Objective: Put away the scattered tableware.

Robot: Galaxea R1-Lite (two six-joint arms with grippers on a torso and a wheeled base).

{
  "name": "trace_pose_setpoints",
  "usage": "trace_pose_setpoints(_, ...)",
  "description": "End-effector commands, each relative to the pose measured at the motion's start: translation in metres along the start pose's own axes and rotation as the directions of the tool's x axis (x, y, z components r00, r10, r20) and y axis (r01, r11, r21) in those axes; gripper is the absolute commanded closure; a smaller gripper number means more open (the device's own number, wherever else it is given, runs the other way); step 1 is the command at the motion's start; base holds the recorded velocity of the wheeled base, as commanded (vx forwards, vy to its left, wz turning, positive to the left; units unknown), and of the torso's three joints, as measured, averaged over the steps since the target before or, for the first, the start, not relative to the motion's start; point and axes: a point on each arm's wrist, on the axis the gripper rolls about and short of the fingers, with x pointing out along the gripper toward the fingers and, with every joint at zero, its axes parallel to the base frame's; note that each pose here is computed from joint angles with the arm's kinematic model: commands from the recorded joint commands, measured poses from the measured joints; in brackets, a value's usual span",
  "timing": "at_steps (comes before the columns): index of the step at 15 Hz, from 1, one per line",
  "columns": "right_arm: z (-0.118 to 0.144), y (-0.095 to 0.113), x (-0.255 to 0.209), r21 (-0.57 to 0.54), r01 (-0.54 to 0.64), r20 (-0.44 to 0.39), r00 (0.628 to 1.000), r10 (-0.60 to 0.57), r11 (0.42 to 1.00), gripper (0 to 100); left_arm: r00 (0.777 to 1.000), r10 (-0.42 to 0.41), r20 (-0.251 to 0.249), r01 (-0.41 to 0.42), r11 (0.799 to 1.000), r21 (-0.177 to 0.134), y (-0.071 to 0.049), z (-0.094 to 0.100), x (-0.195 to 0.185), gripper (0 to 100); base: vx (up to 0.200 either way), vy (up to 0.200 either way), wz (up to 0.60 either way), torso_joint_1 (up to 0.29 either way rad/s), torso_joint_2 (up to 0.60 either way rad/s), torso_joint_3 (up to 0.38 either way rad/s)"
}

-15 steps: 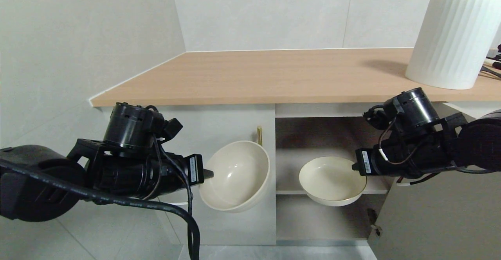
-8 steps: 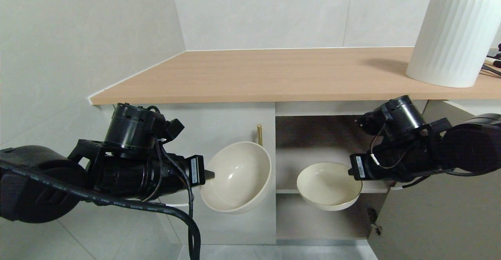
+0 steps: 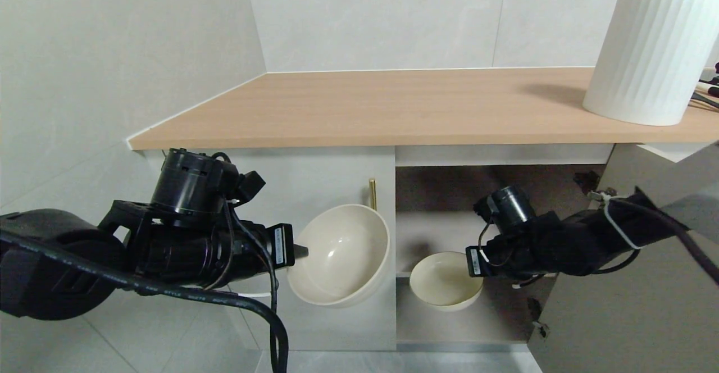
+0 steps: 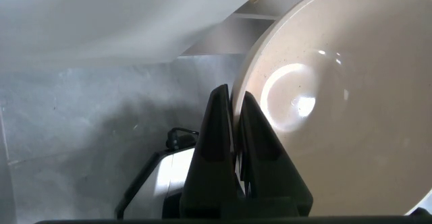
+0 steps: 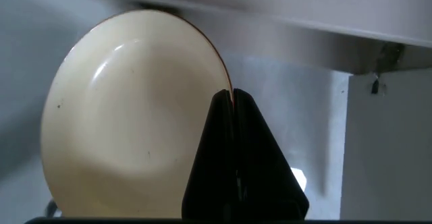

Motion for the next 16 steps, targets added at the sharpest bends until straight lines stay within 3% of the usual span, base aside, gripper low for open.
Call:
trace_pose_setpoints(1,-0.019,-0.011,0.051,0.036,0.065,-0.027,0.998,-0.064,0.997,100,1.0,0.008,-0.011,-0.007,1.0,0.015,0.001,-0.002,0.003,100,0.0,0.0,0.0,0.0,0.0,0.0)
trace_pose_setpoints(4,-0.012,-0.024,0.065,0.104,0.068,0.045,0.996,-0.073,0.992,100,1.0,0.01,-0.016,-0.01,1.0,0.021,0.002,-0.004,0.003,100,0.0,0.0,0.0,0.0,0.0,0.0)
trace_pose_setpoints(6,-0.003,-0.037,0.08,0.171,0.129,0.085,0.986,-0.145,0.977,100,1.0,0.01,-0.017,-0.009,1.0,0.024,0.001,-0.004,0.004,100,0.0,0.0,0.0,0.0,0.0,0.0)
trace_pose_setpoints(16,0.016,-0.062,0.118,0.286,0.224,0.142,0.952,-0.273,0.932,100,0.999,0.015,-0.028,-0.015,1.0,0.022,0.003,-0.005,0.007,100,0.0,0.0,0.0,0.0,0.0,0.0)
